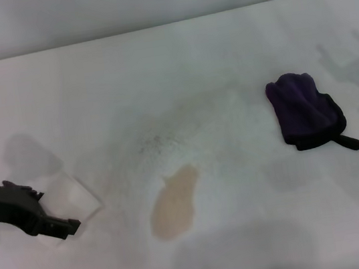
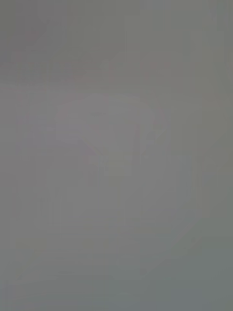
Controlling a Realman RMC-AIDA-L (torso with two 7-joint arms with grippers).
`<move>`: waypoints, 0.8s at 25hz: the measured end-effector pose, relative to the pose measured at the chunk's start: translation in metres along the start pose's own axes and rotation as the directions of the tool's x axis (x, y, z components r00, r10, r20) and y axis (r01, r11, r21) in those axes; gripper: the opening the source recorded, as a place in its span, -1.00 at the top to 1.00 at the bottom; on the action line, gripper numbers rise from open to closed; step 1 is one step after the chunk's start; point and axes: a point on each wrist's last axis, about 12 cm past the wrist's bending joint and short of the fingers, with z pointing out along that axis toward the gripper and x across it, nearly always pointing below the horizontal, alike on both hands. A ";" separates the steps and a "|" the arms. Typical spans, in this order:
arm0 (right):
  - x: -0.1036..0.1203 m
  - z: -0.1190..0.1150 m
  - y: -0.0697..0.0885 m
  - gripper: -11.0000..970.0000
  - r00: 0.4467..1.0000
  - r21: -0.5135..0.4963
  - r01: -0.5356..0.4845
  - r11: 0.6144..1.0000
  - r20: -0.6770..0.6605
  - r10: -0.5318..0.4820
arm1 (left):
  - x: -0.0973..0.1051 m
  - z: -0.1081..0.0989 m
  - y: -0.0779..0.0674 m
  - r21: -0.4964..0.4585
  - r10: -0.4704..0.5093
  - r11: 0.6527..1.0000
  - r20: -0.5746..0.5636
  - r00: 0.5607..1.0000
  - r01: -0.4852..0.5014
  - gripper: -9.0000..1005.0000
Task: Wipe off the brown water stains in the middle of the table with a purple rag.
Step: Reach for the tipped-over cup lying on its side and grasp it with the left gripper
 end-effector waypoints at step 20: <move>0.001 -0.003 -0.004 -0.80 1.000 0.013 0.009 1.000 -0.019 -0.009 | -0.007 0.020 -0.001 -0.031 0.047 0.998 0.043 0.998 -0.046 -0.68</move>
